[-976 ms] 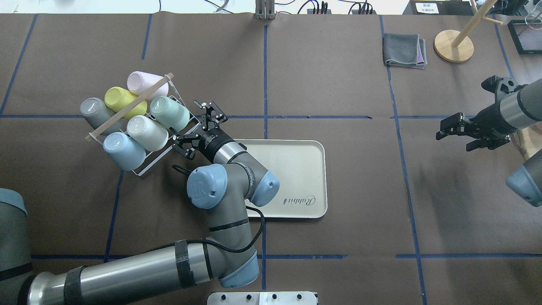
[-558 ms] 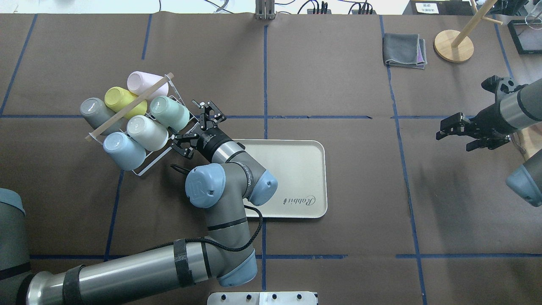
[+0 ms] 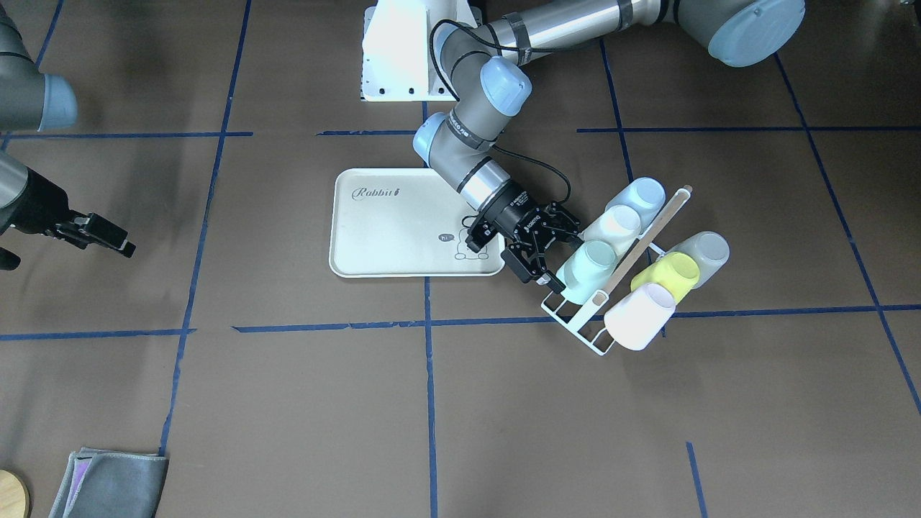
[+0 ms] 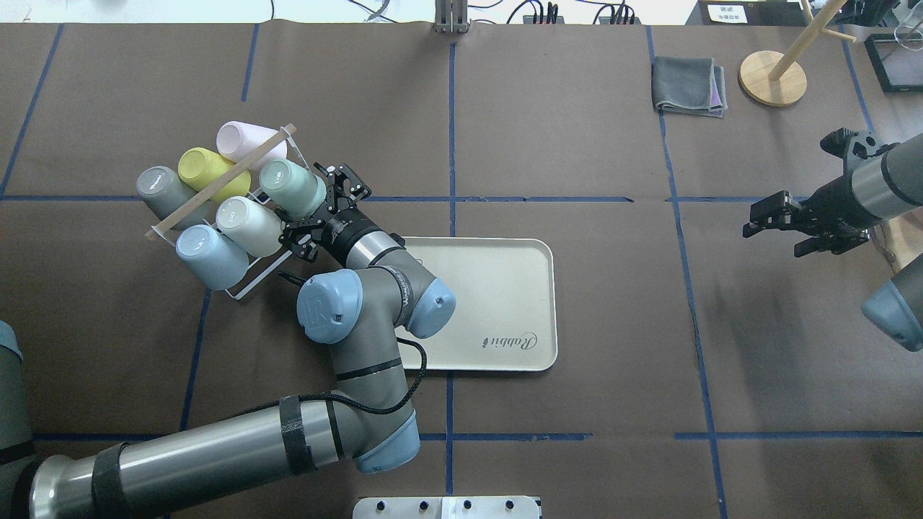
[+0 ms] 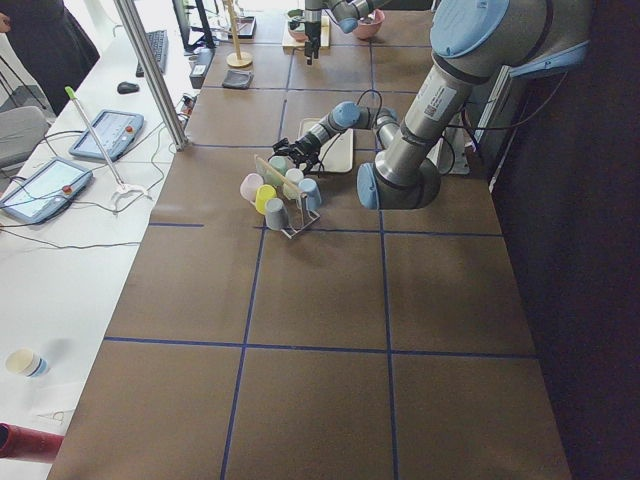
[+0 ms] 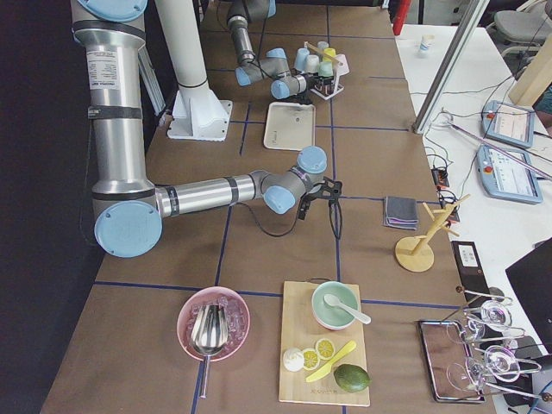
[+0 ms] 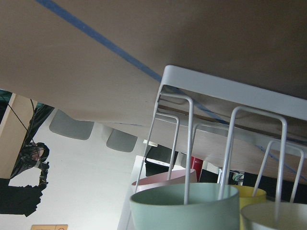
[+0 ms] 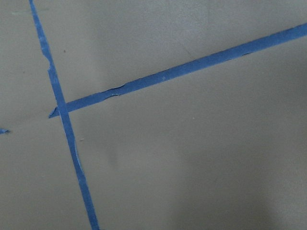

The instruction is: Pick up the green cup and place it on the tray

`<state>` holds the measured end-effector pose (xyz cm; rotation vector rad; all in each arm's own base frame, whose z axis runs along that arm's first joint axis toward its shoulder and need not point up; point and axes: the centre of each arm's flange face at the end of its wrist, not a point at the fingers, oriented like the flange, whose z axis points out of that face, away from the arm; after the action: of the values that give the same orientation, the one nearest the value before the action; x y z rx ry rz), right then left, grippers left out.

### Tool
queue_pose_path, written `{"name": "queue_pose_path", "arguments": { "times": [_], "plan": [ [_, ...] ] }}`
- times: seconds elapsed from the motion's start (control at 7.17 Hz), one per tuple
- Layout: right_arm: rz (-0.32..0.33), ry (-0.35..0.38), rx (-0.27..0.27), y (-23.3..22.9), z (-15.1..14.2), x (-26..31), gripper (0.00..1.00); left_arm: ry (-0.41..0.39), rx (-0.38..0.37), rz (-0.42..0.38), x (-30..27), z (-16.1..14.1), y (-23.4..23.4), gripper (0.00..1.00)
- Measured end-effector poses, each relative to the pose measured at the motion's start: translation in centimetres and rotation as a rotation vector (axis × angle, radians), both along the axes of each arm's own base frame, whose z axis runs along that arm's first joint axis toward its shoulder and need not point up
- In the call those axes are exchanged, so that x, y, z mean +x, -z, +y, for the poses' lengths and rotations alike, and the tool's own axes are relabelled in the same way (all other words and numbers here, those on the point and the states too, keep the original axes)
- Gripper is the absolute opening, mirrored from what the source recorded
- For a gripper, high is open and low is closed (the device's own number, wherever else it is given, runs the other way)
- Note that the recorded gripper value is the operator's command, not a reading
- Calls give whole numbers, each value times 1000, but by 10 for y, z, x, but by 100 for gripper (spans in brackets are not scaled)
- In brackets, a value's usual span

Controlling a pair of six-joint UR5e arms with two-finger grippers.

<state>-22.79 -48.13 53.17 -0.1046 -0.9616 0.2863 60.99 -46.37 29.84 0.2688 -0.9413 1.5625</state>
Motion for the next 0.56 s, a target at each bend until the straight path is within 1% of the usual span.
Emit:
{"name": "queue_pose_path", "arguments": {
  "times": [0.14,0.28,0.56],
  "plan": [
    [-1,0,2,1,0,0,100,2,1,2,-1,-1,-4,98],
    [-1,0,1,1,0,0,100,1,0,1,-2,-2,-5,95],
    [-3,0,2,2,0,0,100,2,-1,0,-4,-3,-5,78]
  ]
}}
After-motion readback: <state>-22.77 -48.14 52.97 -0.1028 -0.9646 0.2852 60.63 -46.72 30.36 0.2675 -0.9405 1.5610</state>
